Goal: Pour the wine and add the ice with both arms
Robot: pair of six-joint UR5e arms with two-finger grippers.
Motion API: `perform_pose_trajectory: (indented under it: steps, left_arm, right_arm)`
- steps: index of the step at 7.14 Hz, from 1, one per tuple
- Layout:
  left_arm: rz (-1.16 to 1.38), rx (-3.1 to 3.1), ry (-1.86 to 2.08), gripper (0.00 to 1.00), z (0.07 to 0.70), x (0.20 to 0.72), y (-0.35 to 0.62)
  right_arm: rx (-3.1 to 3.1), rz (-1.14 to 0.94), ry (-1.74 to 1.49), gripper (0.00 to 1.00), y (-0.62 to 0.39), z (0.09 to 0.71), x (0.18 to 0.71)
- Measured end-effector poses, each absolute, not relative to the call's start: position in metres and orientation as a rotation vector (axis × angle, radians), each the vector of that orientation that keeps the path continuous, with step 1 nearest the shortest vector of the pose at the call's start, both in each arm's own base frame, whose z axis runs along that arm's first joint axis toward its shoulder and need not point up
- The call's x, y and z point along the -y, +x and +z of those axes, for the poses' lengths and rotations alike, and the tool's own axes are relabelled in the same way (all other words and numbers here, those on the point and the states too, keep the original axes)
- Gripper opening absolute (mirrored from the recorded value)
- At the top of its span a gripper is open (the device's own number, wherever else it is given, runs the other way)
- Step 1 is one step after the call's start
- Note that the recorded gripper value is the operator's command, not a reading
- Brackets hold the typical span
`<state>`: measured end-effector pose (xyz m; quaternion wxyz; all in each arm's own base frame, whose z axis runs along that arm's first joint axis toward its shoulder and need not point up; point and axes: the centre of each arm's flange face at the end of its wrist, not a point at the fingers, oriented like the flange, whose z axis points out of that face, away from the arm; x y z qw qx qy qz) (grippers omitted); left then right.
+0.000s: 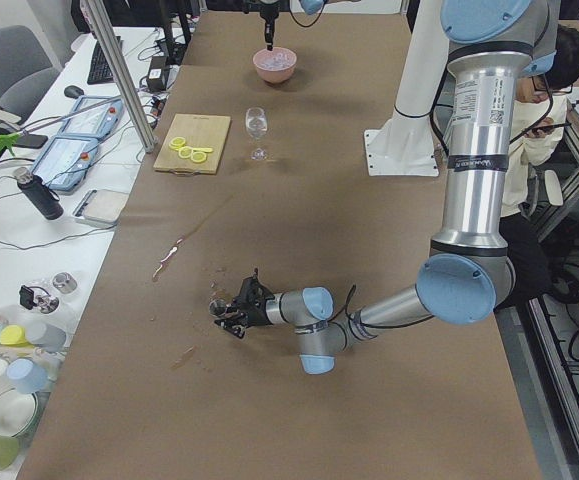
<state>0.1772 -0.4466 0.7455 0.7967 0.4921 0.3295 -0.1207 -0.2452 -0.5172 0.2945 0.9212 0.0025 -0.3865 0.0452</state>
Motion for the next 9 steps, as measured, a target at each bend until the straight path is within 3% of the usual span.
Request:
perform_pose_trajectory:
  steps: [4, 9]
  left_arm:
    - [-0.268, -0.715, 1.054, 0.03, 0.745, 0.447, 0.178]
    - [-0.272, -0.782, 1.029, 0.00, 0.694, 0.472, 0.163]
  right_arm:
    - [0.853, 0.162, -0.021, 0.00, -0.306, 0.215, 0.524]
    - [0.893, 0.231, -0.038, 0.00, -0.371, 0.124, 0.553]
